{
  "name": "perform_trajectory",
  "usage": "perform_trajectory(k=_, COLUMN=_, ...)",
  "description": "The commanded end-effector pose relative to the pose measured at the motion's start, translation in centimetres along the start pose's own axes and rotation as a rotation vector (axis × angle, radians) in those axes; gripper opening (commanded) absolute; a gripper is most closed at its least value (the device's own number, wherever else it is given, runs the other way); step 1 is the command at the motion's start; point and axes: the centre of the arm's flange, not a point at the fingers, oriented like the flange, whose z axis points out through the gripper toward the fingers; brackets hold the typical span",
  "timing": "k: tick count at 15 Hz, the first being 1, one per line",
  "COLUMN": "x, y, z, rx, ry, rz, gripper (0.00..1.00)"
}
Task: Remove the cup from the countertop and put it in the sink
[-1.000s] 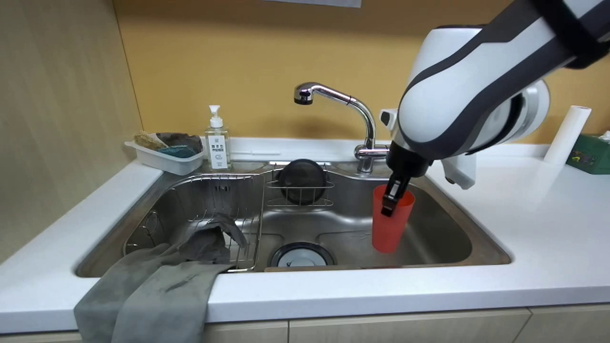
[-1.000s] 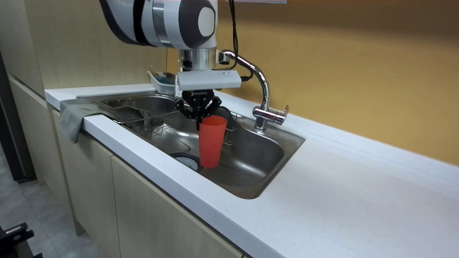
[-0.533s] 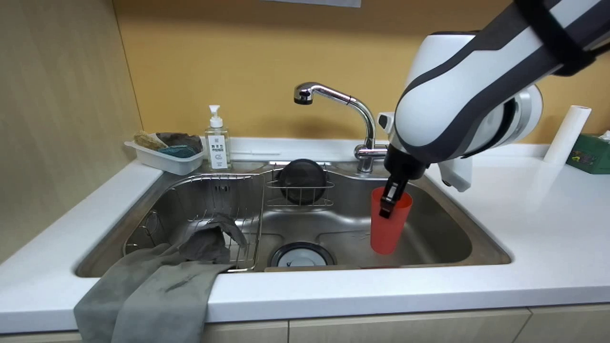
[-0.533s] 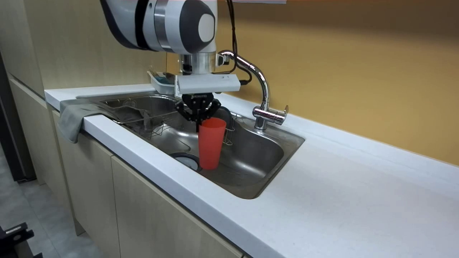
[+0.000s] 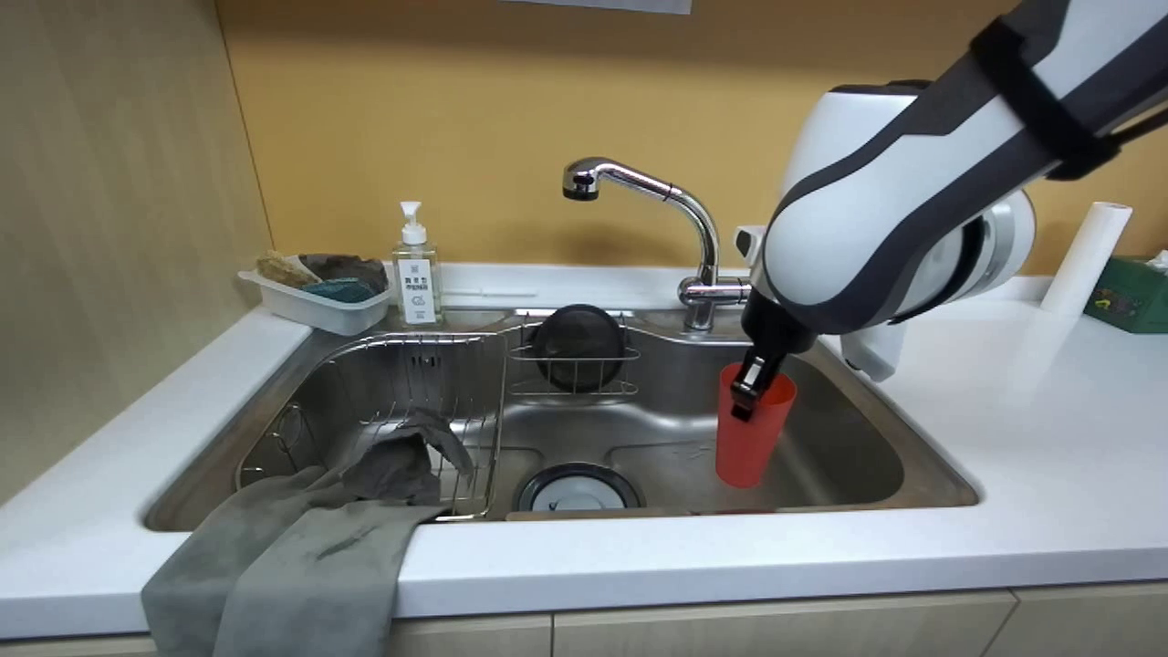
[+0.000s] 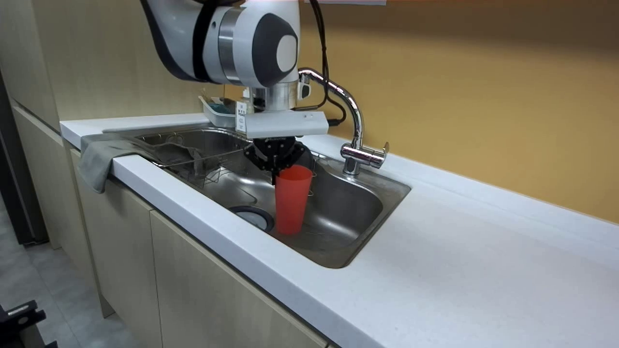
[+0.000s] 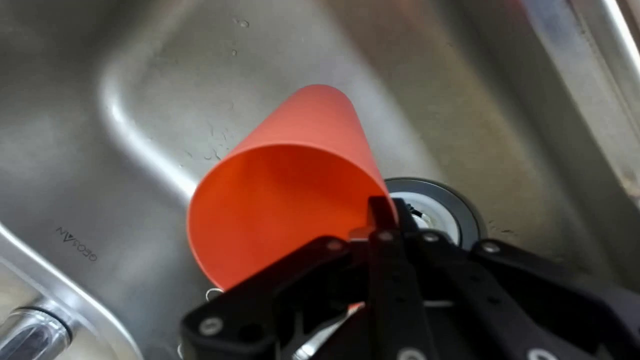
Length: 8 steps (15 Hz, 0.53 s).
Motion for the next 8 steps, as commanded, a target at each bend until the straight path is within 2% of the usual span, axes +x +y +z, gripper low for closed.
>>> perform_trajectory(k=1, x=1.2, y=0.6, z=1.2, rx=-0.011, ry=0.038, rz=0.053, gripper=0.01)
perform_trajectory(k=8, x=2.2, y=1.1, z=4.6, rx=-0.002, ry=0.020, rz=0.080, gripper=0.01)
